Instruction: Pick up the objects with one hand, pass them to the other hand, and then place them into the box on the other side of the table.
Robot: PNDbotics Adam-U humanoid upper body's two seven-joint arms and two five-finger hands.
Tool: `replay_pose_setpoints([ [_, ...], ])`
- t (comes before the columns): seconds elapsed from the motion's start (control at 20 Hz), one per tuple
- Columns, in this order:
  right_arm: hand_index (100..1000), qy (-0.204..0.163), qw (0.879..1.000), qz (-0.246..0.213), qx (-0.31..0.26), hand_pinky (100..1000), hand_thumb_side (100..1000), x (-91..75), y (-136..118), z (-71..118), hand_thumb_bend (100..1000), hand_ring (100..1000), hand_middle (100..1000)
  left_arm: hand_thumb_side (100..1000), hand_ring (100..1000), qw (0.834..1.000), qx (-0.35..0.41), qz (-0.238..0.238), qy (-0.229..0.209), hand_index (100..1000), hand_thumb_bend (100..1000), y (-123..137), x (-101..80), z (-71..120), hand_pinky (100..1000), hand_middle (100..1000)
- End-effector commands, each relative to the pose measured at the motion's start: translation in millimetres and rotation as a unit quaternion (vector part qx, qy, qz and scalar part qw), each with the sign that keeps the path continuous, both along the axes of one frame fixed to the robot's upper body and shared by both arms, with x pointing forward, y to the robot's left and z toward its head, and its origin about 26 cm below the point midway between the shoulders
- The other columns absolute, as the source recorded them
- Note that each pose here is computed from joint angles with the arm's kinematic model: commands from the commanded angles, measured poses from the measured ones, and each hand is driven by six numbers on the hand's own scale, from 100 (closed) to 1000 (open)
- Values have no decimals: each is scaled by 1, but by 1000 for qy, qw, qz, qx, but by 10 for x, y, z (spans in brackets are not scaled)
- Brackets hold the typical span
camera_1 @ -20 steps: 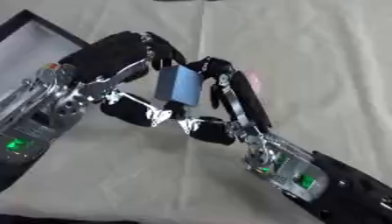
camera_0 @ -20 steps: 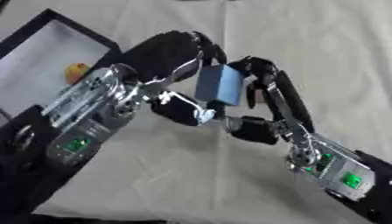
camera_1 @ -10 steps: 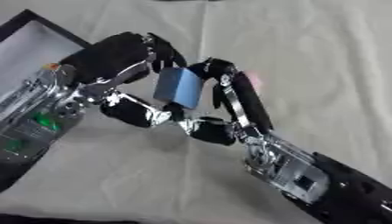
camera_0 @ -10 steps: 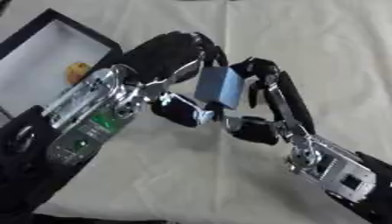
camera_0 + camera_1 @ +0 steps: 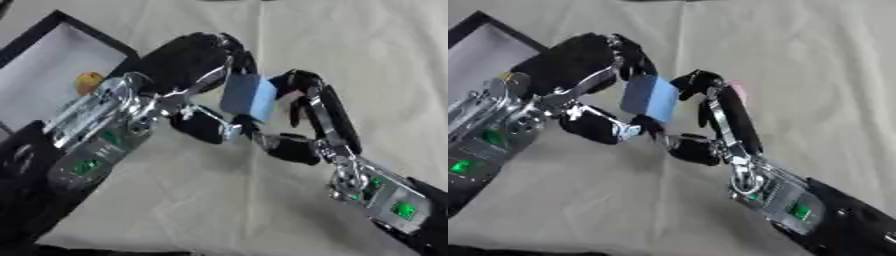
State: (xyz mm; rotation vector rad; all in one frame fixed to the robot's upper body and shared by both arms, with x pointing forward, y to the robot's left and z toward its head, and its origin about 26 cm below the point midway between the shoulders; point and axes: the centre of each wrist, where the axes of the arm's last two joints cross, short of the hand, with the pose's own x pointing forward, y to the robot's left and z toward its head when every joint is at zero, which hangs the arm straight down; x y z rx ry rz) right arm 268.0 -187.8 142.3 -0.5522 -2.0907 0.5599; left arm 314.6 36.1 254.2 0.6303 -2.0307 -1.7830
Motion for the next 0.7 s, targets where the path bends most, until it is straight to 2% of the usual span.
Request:
replay_pose_setpoints([
  [0.05, 454, -7, 1000, -12, 0, 196, 100, 7, -40, 56, 552, 588, 569, 153, 553, 1000, -5, 4, -19, 407, 100, 48, -5, 112, 758, 368],
  [0.7, 462, -21, 999, -43, -7, 208, 100, 6, -103, 43, 562, 595, 575, 144, 551, 1000, -12, 12, -25, 401, 100, 147, -17, 206, 755, 364],
])
